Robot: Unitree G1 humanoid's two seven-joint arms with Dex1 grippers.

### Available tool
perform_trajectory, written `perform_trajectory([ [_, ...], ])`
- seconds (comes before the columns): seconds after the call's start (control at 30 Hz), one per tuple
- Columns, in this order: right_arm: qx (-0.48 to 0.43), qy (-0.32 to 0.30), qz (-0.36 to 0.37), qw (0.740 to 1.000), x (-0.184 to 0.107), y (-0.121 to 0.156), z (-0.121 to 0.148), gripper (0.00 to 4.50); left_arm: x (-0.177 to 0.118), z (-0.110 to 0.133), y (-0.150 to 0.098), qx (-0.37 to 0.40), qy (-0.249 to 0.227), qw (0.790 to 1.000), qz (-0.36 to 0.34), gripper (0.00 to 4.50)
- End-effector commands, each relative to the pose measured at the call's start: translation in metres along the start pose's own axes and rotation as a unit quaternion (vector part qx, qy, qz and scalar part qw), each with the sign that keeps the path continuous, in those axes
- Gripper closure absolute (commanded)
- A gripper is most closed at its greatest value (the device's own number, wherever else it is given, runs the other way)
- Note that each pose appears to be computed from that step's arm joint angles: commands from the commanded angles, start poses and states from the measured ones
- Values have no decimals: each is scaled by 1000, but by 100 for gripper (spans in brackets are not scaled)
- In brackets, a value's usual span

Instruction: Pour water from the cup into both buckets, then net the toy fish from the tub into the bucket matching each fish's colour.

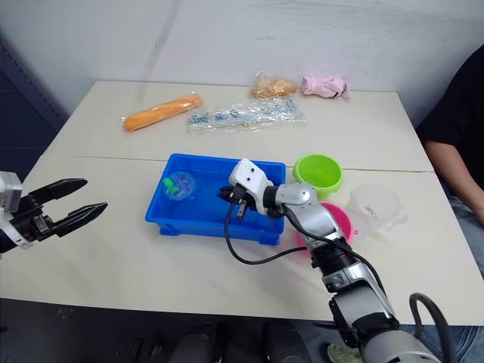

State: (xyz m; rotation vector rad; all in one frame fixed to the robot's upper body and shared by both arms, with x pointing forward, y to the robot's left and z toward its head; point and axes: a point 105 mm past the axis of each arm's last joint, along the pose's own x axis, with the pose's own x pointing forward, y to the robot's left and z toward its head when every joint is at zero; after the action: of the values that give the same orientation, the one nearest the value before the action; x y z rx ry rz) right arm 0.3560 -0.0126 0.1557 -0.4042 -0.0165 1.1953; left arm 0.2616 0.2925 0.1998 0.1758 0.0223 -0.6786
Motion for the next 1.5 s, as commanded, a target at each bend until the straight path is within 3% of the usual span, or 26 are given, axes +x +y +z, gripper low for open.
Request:
perform_trajectory([
  [0.03, -16, -18, -3, 1000, -23, -5, 12, 450, 4, 10, 0, 14, -10, 1000, -13, 14],
  [0.33, -11, -3, -27, 1000, -91, -6, 15, 450, 34, 17, -12, 18, -37, 997, -67, 14],
  [0.67, 20, 37, -70, 997, -140, -2, 3, 450, 71, 27, -29, 28, -72, 989, -123, 14],
  [0.9, 38, 24, -97, 994, -181, -1, 17, 450, 98, 38, -49, 28, -100, 977, -184, 14],
  [1.2, 43, 23, -185, 981, -231, -16, 19, 450, 116, 43, -59, 22, -118, 968, -220, 14],
  [1.5, -18, 85, -278, 957, -269, -44, -2, 450, 127, 44, -70, 18, -124, 962, -244, 14],
])
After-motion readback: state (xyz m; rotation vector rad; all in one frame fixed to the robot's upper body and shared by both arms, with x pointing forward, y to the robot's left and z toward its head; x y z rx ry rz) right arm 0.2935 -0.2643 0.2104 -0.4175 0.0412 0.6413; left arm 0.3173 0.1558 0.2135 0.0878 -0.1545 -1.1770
